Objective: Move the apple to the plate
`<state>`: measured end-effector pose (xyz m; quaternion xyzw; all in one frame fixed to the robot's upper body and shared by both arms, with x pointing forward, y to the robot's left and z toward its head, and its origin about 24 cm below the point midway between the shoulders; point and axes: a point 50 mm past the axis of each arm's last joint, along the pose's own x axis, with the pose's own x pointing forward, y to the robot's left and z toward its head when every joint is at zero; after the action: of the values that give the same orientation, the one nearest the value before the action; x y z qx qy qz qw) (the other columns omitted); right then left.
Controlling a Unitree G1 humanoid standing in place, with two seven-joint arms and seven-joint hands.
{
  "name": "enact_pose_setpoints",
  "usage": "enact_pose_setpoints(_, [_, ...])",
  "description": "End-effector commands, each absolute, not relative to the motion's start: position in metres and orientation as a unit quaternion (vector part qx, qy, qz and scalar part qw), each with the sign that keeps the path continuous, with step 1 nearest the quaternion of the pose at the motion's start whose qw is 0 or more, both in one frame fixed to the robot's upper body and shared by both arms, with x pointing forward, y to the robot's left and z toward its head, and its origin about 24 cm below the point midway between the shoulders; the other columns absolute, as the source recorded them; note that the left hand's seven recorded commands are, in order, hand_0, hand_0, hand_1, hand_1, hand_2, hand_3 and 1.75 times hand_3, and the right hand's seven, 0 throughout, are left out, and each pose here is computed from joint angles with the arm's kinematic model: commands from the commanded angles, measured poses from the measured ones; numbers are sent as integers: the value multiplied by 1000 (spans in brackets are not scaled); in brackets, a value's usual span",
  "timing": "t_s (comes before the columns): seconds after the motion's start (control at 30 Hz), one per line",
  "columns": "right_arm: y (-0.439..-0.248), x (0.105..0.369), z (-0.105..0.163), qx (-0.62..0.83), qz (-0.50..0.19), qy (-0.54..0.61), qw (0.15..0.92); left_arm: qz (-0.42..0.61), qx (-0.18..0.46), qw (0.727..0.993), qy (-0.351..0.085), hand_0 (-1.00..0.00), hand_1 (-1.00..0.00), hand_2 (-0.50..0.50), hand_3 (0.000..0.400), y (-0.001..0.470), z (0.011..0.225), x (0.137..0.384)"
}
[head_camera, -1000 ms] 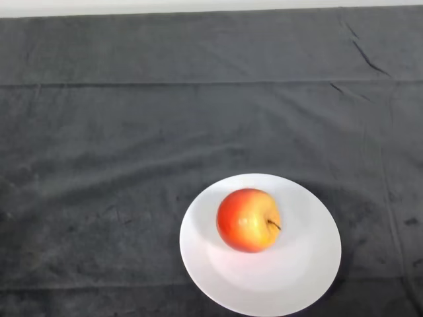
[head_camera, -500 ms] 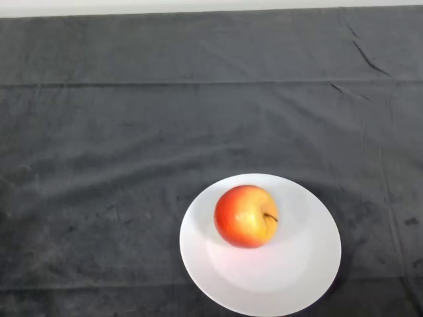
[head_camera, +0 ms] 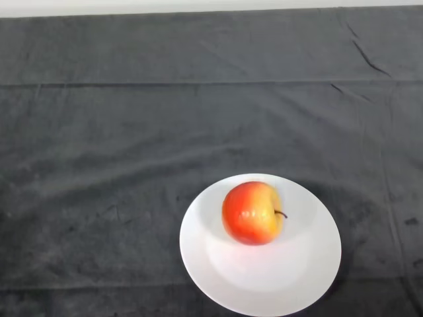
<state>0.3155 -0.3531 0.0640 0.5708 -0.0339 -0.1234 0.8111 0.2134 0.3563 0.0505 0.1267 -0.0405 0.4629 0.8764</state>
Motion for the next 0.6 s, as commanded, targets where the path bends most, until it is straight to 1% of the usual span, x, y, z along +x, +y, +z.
enact_pose_setpoints(0.03, [-359,312,67,575,-129,-50,806,482,143,862,-61,0,0,0,0,371,64,213])
enact_pose_setpoints(0.6, [-359,312,67,575,-129,-50,806,482,141,863,-62,0,0,0,0,371,65,212])
